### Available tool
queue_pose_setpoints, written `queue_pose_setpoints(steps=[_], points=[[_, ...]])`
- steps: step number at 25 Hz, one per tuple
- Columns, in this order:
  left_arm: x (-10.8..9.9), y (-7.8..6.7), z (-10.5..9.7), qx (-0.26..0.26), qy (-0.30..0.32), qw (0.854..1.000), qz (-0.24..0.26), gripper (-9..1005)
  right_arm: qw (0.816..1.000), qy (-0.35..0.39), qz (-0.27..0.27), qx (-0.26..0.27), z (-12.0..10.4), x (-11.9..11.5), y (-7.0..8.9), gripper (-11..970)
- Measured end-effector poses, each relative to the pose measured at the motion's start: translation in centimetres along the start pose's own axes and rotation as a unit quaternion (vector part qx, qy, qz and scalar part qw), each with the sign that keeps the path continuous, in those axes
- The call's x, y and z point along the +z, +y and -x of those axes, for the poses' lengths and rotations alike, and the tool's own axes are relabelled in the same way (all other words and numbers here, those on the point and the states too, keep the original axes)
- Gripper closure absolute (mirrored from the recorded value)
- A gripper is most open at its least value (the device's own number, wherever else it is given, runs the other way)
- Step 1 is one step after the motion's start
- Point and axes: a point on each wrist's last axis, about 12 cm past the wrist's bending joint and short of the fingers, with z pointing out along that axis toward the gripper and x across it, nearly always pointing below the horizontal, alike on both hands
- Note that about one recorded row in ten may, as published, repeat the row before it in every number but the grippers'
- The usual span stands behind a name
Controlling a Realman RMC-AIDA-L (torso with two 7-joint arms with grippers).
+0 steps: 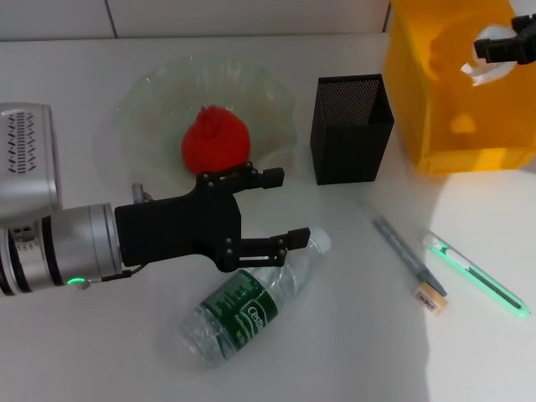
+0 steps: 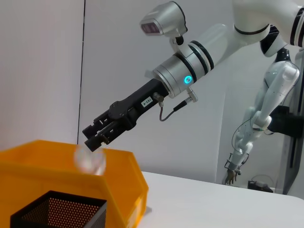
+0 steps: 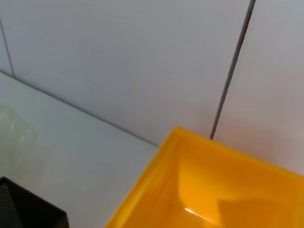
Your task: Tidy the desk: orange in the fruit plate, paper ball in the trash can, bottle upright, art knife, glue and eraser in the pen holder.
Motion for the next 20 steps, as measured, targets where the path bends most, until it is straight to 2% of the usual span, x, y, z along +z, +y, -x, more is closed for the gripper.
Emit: queue_pose_setpoints(steps=[2,7,12,16,20], points=[[0.0,0.0,0.1,0.001,-0.001,1.000,-0.001,133,1.000,-0.008,0.001,0.003,0.0,-0.2,0.0,419],[0.3,0.1,0.6,0.007,-0.005,1.000,-0.005,133,0.998,-0.061,0.019,0.016,-0.2,-1.6,0.2,221],[0.5,0.1,1.5,0.008,-0.014,1.000,-0.020,133,0.993,-0.102,0.062,0.006,-1.5,-3.2,1.0,129],[0.5,-0.1,2.0,0.012,-0.017,0.999,-0.026,132,0.979,-0.146,0.141,0.010,-4.8,-4.9,2.7,110],[0.8,0.1,2.8,-0.012,-0.013,0.999,-0.028,132,0.966,-0.171,0.193,-0.021,-9.3,-6.2,4.3,110]])
